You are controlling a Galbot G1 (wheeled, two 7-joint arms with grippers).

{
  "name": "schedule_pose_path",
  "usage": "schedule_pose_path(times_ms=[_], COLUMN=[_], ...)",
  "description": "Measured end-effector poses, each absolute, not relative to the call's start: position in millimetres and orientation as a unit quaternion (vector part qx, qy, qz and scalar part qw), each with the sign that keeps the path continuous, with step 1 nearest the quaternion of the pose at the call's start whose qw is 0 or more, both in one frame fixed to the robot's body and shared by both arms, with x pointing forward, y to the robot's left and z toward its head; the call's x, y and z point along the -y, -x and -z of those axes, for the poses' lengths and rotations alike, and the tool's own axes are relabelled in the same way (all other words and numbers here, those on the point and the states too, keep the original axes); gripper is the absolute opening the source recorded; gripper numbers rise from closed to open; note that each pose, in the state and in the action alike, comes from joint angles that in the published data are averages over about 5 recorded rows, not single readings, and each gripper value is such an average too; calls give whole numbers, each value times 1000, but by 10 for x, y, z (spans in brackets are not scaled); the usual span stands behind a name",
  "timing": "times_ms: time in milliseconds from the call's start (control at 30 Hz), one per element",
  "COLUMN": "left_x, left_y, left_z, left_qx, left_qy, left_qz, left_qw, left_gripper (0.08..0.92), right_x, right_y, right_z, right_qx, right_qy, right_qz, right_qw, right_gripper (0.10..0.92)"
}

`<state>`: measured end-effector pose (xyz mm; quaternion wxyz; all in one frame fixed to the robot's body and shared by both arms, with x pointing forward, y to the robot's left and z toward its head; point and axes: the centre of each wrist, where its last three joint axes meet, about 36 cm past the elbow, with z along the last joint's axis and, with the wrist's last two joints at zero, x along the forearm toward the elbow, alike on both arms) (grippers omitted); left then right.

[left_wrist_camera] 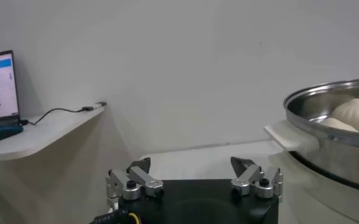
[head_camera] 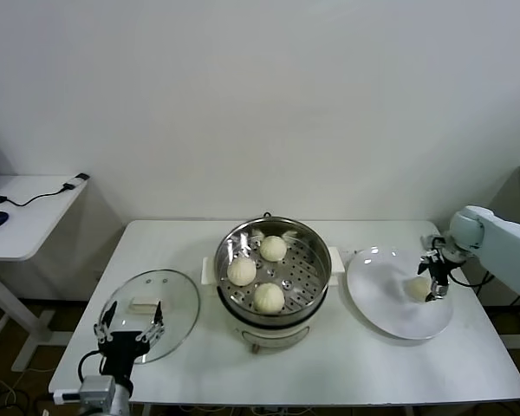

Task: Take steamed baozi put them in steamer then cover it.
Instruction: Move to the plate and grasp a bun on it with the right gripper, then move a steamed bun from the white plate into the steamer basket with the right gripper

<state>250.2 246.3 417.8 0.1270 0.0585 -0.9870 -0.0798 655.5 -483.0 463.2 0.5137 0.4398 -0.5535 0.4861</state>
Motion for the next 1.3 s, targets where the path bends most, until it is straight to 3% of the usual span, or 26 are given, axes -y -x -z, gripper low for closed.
schedule_pose_path(times_ms=[300,567,900,1100,1300], left_x=[-2476,-2529,-2608,-2645,-2647], left_y=[-2514,-2544,-2575,-2570,-2581], left_z=[-4147,-4121,-3974,-3880,-3866], left_qx=[987,987,986,986,987], left_qy=[-57,-56,-46,-41,-39], left_qz=[81,85,88,87,81], left_qw=[128,127,132,134,131], left_gripper=[823,823,823,823,823], right_x=[4801,4803,4272,3595,2814], right_y=[-6558,-6566,-6752,-6684,-6453], right_z=[-4532,-4752,-6051,-6954,-7325], right_qx=[553,560,576,590,585], right_qy=[-436,-431,-453,-482,-516], right_qz=[-486,-490,-511,-513,-508], right_qw=[517,510,449,395,364], right_gripper=[698,695,704,700,697])
